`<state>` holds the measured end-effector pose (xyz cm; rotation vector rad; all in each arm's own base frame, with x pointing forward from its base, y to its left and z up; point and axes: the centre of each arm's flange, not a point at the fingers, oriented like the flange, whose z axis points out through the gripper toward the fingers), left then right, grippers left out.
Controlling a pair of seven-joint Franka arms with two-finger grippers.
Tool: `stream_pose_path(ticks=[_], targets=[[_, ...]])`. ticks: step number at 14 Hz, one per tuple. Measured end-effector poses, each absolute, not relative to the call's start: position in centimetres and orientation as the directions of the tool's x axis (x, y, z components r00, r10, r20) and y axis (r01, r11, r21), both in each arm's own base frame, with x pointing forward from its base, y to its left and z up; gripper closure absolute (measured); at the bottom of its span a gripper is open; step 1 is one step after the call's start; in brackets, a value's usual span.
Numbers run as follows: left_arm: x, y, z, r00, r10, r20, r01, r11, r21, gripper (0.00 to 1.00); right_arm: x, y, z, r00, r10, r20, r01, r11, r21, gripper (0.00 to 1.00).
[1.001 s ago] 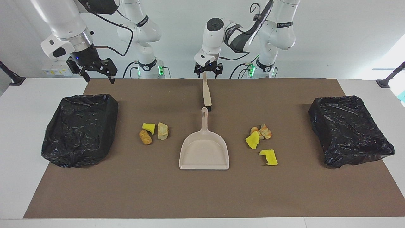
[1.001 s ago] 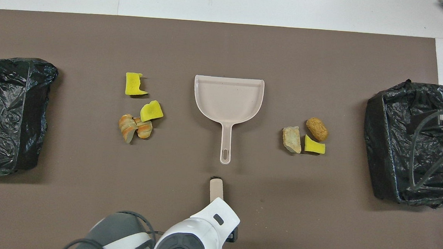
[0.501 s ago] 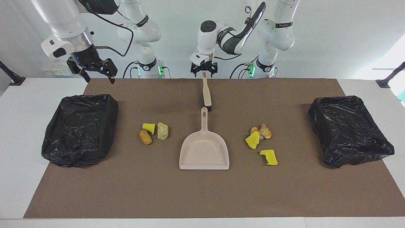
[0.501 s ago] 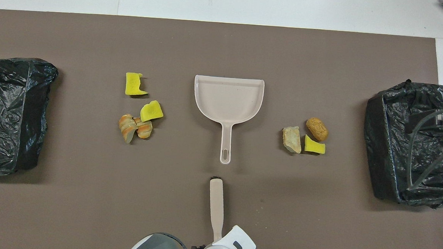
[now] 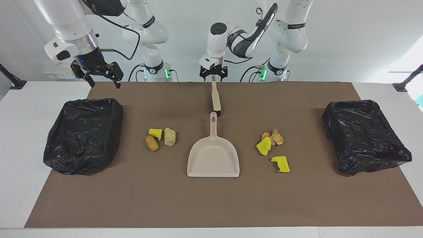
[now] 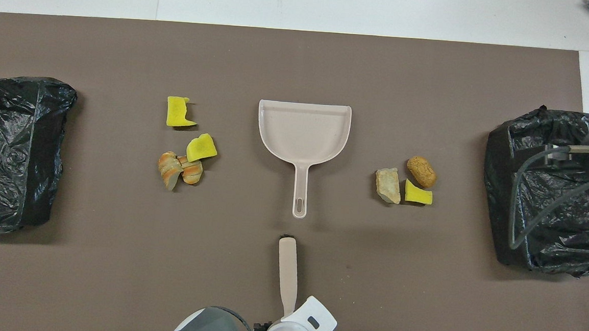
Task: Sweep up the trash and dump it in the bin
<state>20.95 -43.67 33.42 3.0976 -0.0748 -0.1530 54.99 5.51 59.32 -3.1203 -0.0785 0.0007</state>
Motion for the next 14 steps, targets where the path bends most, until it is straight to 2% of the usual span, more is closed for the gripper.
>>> stream_pose_path(ticks=[1, 5, 6, 10, 14], targets=[[20.9, -43.6, 33.4, 0.993, -0.054, -0.104, -0.051, -0.998, 0.031, 0.14, 55.1, 6.3, 58.8, 0.998, 0.065, -0.009, 0.064, -0.998, -0.02, 0.0], [20.8, -43.3, 33.9, 0.986, -0.087, -0.141, -0.09, -0.996, -0.014, 0.7, 55.7, 9.7, 56.3, 0.991, 0.122, -0.053, 0.121, -0.992, -0.02, 0.0], [21.0, -43.3, 34.1, 0.985, -0.094, -0.142, -0.097, -0.995, -0.012, 0.74, 55.8, 10.7, 55.7, 0.99, 0.13, -0.06, 0.129, -0.991, -0.02, 0.0], [22.1, -42.5, 35.0, 0.98, -0.127, -0.156, -0.131, -0.991, -0.016, 0.74, 56.4, 15.4, 53.3, 0.991, 0.121, -0.054, 0.12, -0.992, -0.023, 0.0], [27.2, -37.7, 37.5, 0.964, -0.159, -0.212, -0.168, -0.985, -0.028, 0.74, 57.3, 20.5, 50.0, 0.99, 0.136, -0.037, 0.134, -0.989, -0.07, 0.0]])
